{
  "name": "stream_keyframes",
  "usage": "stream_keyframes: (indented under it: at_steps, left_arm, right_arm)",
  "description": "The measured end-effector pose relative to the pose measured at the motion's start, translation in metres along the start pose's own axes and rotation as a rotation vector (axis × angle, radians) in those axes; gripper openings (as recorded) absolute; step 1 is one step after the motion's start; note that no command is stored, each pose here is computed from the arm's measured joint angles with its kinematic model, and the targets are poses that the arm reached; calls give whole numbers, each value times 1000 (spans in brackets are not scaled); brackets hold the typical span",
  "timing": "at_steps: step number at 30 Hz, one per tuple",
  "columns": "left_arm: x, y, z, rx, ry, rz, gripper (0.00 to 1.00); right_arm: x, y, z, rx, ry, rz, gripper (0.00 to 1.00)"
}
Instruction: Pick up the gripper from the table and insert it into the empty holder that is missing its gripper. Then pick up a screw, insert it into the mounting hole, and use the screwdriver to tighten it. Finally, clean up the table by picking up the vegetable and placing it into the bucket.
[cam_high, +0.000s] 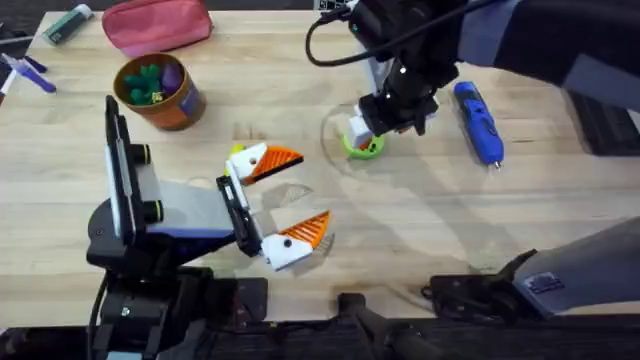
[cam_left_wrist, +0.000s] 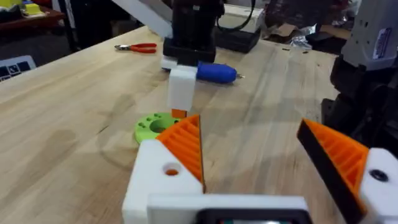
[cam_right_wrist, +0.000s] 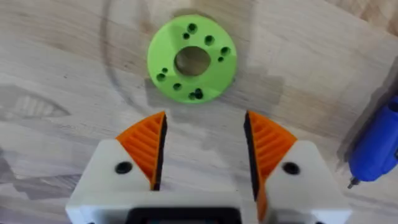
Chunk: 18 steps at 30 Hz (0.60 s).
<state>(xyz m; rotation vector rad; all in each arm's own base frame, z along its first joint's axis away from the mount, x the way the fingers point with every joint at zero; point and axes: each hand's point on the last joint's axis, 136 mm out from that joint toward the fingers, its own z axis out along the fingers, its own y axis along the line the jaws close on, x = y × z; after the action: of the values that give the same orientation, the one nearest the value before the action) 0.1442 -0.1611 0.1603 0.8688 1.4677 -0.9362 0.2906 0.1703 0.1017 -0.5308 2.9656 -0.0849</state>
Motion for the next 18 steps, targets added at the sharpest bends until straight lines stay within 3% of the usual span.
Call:
stream_keyframes:
  at_steps: [18]
  left_arm:
    - [0,0,0,0,0,0,950]
  right_arm:
    - [-4,13,20,-36,30,31,595]
